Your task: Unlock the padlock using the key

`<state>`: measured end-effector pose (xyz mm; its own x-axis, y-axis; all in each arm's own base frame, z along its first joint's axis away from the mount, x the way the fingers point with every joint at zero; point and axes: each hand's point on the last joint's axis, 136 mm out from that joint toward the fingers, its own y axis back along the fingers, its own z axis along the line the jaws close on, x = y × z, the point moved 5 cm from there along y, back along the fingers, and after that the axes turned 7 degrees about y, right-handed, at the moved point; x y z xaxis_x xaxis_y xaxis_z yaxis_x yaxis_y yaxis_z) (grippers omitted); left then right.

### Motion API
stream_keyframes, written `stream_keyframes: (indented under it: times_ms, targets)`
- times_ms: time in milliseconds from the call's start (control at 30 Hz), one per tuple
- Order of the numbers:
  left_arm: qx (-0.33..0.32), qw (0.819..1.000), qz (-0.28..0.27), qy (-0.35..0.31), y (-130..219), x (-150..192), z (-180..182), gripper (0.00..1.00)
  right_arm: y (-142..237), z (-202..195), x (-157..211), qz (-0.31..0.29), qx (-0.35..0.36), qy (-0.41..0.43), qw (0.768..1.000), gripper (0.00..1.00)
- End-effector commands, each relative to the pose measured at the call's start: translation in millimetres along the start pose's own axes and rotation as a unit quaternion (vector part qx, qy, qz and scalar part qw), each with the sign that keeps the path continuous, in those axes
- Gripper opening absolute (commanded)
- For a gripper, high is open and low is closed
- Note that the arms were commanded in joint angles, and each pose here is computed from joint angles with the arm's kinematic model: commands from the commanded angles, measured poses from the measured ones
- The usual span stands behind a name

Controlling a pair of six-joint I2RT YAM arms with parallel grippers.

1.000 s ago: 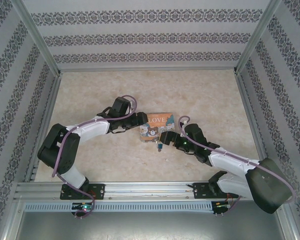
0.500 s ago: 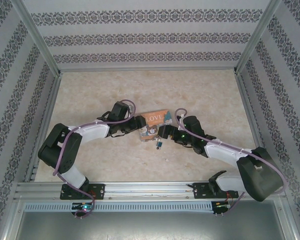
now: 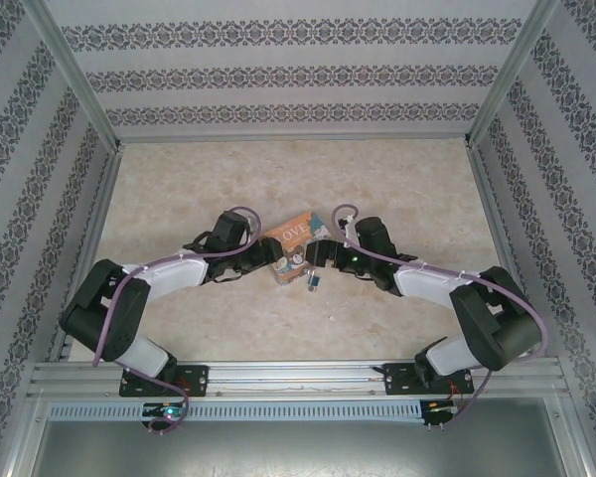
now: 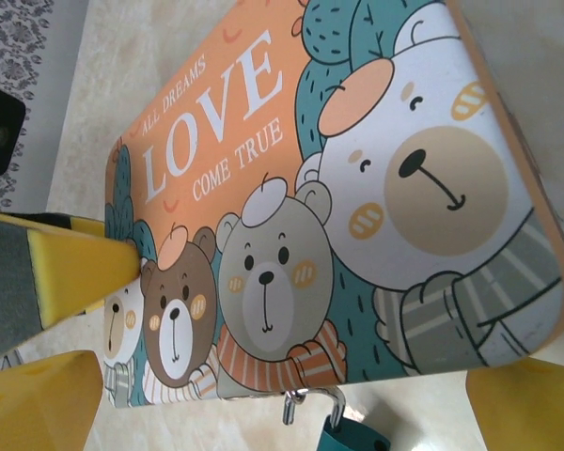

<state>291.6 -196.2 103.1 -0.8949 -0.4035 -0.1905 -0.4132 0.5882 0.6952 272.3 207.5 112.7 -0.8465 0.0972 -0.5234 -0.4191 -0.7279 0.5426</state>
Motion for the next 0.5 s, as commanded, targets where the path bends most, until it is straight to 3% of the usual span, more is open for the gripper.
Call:
stream_keyframes:
  times_ms: [0, 467]
  targets:
    - [-0.045, 0.999, 0.020, 0.018, 2, 15, 22, 0.69, -5, 14, -22, -0.026, -0.037, 0.039, 0.998, 0.98]
    - [-0.037, 0.999, -0.003, 0.019, 10, 13, 20, 0.69, -14, 12, -25, -0.030, -0.050, 0.034, 0.998, 0.98]
